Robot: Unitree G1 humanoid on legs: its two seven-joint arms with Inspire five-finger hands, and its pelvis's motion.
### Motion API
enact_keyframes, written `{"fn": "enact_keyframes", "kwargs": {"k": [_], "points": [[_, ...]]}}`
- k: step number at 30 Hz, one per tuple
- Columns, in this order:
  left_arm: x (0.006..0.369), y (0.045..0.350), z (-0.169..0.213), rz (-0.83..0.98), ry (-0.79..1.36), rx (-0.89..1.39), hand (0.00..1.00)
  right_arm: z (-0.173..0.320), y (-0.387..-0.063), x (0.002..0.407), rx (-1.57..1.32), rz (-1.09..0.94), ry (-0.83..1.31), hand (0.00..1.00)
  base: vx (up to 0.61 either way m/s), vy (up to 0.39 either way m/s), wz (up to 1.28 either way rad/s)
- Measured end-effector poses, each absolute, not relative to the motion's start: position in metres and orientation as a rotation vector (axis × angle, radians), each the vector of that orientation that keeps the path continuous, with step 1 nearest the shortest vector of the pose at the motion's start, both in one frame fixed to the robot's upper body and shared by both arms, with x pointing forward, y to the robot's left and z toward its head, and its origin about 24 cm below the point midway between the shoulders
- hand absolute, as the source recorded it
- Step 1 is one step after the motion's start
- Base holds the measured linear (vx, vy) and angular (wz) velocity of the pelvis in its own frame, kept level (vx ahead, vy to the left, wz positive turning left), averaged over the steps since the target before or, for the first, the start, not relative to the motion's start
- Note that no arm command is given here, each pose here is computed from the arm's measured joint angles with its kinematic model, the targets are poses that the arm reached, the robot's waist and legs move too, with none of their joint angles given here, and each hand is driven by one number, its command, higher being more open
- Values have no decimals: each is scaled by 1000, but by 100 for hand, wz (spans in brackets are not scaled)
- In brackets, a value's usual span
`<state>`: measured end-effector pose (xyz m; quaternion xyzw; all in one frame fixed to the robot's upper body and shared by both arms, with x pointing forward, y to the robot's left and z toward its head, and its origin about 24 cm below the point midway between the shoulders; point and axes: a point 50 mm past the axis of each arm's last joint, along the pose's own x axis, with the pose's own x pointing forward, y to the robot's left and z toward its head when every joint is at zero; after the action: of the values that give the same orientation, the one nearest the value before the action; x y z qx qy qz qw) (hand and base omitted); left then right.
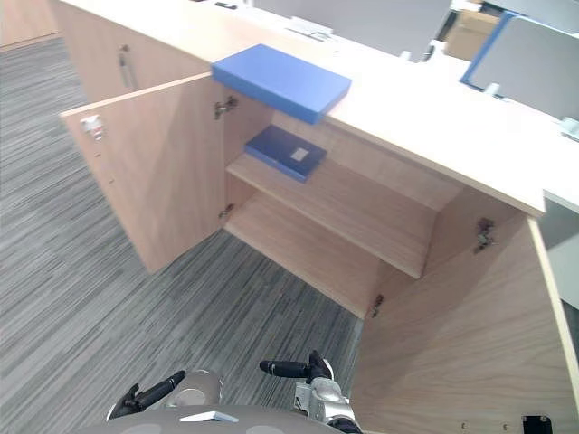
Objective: Walk over to the cabinet, pick up the folder, carry it to the office cabinet, place the folder inside the office cabinet, then close the office cabinet door
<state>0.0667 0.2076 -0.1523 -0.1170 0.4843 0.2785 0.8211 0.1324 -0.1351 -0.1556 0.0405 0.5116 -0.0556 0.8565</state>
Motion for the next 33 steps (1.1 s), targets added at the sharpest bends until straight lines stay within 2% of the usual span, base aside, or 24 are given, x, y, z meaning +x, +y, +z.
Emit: {"fn": "enact_keyframes", "kwargs": {"k": [4,6,9,13,17,23,33], "points": [[72,212,-147,568,987,-233,100,-159,-133,129,79,-108,1108,100,279,188,-102],[68,204,-148,555,1001,-246,100,-161,-140,121,75,-130,1121,100,303,354,-75],[78,215,-145,575,968,-238,100,-159,-135,126,75,-96,1104,100,272,340,-42],[83,212,-145,598,952,-267,100,-155,-134,135,69,-88,1071,100,138,232,-32],[74,208,-150,635,986,-304,100,-155,-133,137,69,-85,1068,100,-32,143,-49],[59,210,-152,681,1023,-301,100,-164,-147,109,64,-136,1163,100,13,169,-57],[58,210,-155,593,1052,-249,100,-163,-150,112,72,-130,1123,100,40,64,-20]]}}
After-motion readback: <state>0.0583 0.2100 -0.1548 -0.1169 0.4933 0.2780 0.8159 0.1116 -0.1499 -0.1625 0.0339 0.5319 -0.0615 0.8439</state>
